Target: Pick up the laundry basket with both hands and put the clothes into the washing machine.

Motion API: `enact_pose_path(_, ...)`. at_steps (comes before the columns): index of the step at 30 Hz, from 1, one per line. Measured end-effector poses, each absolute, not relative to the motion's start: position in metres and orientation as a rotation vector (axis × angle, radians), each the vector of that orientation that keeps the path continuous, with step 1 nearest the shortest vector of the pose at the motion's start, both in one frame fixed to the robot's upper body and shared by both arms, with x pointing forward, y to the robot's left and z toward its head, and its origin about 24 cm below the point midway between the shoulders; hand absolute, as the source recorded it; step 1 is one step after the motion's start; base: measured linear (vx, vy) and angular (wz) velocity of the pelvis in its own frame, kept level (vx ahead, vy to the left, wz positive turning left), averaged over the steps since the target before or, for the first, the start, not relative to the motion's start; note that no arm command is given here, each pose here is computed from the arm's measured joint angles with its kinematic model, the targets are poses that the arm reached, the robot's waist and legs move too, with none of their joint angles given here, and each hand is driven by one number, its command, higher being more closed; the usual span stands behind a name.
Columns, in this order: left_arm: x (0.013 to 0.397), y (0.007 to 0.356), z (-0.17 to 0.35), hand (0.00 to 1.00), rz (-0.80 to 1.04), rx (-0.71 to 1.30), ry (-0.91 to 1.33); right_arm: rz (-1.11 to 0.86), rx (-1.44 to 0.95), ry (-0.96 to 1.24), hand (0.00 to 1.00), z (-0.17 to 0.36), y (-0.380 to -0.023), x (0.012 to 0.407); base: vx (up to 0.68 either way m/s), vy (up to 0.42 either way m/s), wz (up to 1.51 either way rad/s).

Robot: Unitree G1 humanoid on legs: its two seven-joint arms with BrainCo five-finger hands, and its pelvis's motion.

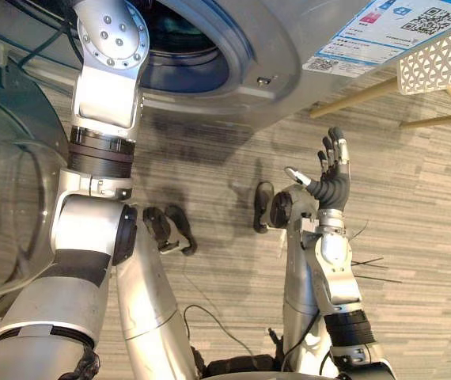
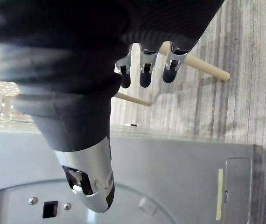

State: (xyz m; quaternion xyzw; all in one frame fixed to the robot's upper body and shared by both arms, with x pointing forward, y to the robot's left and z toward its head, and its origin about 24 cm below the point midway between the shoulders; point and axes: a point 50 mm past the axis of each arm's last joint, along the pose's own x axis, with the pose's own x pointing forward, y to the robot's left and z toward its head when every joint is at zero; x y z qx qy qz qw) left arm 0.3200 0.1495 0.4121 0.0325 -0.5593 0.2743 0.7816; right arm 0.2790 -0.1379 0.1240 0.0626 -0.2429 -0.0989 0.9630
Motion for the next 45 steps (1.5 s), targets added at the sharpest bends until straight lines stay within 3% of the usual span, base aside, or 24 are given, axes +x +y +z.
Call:
enact_pose_path(5, 0.345, 0.134, 0.408, 0.00, 0.485, 0.309, -1.091, -0.201, 0.125, -0.492, 0.00, 0.124, -0.140, 0.279, 0.03, 0.006, 0.11)
enact_pose_path(10, 0.377, 0.105, 0.372, 0.00, 0.379, 0.794, -0.885, -0.160, 0.122, -0.505, 0.00, 0.125, -0.143, 0.279, 0.00, 0.011, 0.14)
enact_pose_path(14, 0.387, 0.104, 0.347, 0.00, 0.320, 0.910, -0.775, -0.126, 0.148, -0.505, 0.00, 0.125, -0.143, 0.279, -0.01, 0.000, 0.04)
enact_pose_path(19, 0.390, 0.123, 0.343, 0.00, 0.360, 0.855, -0.729, -0.106, 0.157, -0.502, 0.00, 0.124, -0.144, 0.280, 0.01, -0.010, 0.05)
enact_pose_path(25, 0.370, 0.140, 0.338, 0.00, 0.432, 0.754, -0.828, -0.109, 0.151, -0.503, 0.00, 0.124, -0.144, 0.279, 0.02, -0.021, 0.13)
enact_pose_path(32, 0.354, 0.166, 0.295, 0.00, 0.550, 0.557, -0.807, -0.130, 0.093, -0.492, 0.00, 0.120, -0.143, 0.280, 0.04, -0.024, 0.11)
enact_pose_path(37, 0.352, 0.168, 0.190, 0.00, 0.469, 0.307, -0.490, -0.155, 0.057, -0.321, 0.00, 0.086, -0.145, 0.283, 0.06, -0.051, 0.19)
enact_pose_path(45, 0.266, 0.175, -0.004, 0.00, 0.298, -0.057, 0.111, -0.252, -0.022, 0.185, 0.00, -0.028, -0.177, 0.233, 0.13, -0.062, 0.22)
